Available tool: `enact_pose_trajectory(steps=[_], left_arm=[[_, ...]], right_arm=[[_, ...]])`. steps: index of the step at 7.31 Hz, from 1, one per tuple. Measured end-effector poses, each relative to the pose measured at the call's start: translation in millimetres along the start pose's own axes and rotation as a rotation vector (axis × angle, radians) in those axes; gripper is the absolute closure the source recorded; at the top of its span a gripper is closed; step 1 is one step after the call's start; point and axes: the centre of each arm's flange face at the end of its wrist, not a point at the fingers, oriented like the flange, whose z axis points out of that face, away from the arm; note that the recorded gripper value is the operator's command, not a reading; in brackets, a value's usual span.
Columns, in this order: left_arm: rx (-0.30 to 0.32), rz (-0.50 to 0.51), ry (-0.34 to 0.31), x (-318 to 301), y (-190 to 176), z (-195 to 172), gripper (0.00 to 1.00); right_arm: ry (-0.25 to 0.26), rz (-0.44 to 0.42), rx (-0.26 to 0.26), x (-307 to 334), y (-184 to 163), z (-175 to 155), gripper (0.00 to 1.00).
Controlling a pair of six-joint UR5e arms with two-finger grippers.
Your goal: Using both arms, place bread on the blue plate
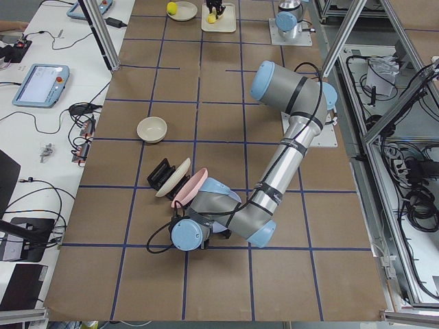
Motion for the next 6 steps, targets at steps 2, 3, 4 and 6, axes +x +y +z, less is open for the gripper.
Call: enact_pose_trajectory(steps=[2, 3, 4, 6], left_arm=[[0.002, 0.002, -0.006, -1, -1, -3, 0.67], [0.002, 0.002, -0.006, -2, -1, -2, 0.67], [0.000, 0.002, -0.004, -2, -1, -1, 0.66], [-0.007, 0.001, -0.001, -5, -2, 4, 0.66]], right_arm=[[-0.037, 0.050, -0.028, -3, 2, -82, 0.85], [-0.059, 0.067, -0.047, -7, 3, -137, 0.85], [-0.086, 0.107, -0.065, -14, 4, -184, 0.84], [-0.157, 0.263, -0.067, -35, -14, -231, 0.83]])
